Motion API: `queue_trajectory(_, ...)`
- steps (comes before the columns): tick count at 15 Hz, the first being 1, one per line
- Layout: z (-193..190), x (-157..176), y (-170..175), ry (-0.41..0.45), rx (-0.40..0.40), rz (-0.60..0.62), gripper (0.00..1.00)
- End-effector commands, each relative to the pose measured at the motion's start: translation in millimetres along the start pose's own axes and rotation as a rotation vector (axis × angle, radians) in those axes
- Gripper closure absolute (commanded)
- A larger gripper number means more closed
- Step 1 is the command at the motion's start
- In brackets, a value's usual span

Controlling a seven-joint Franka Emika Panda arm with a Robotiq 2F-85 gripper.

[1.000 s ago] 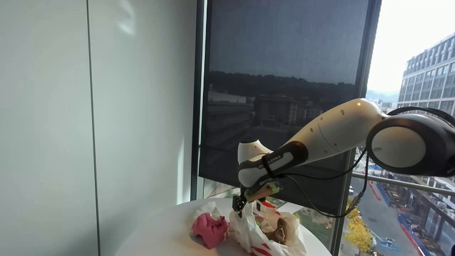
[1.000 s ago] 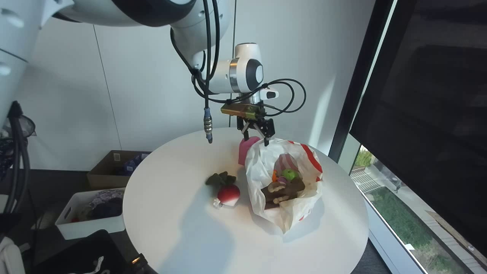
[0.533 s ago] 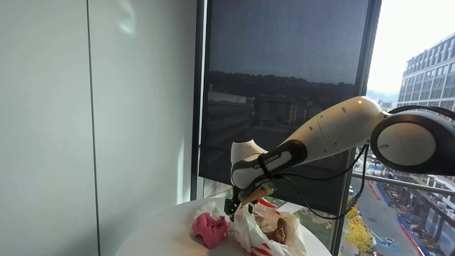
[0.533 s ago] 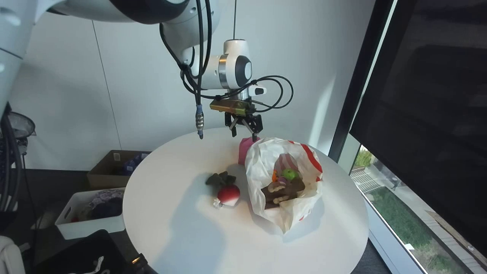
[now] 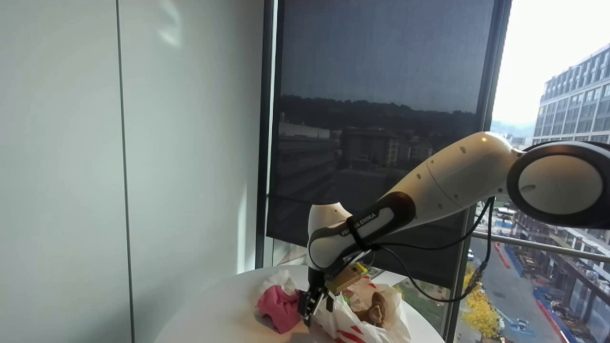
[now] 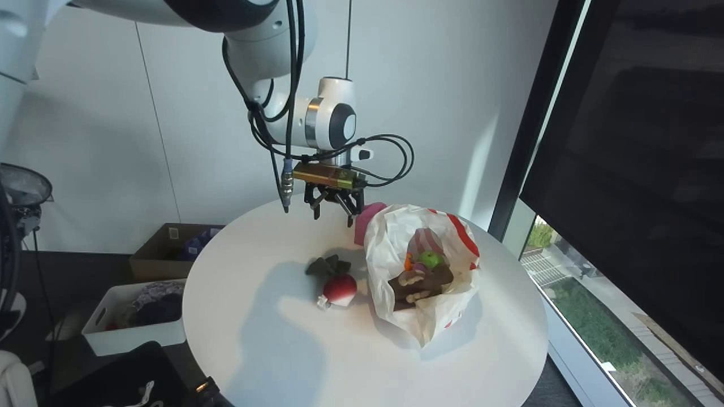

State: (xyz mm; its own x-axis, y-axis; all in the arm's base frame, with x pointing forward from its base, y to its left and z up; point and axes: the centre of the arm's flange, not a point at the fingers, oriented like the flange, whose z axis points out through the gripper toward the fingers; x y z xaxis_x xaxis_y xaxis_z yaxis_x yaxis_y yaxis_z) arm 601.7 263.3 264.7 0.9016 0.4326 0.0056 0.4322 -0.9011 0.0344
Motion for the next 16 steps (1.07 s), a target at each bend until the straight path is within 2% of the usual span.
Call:
queue_trajectory(1, 31, -41, 5, -0.046, 0.015, -0.099, 0.0)
queue_trajectory(3, 60, -53, 10, -0.029, -0.03, -0.14, 0.0)
queue_trajectory(10, 123, -77, 12, 0.032, -0.026, -0.191, 0.0)
queue_trajectory(11, 132, -81, 14, 0.051, -0.044, -0.215, 0.0)
queue_trajectory(16, 153, -90, 24, 0.132, -0.115, -0.311, 0.0)
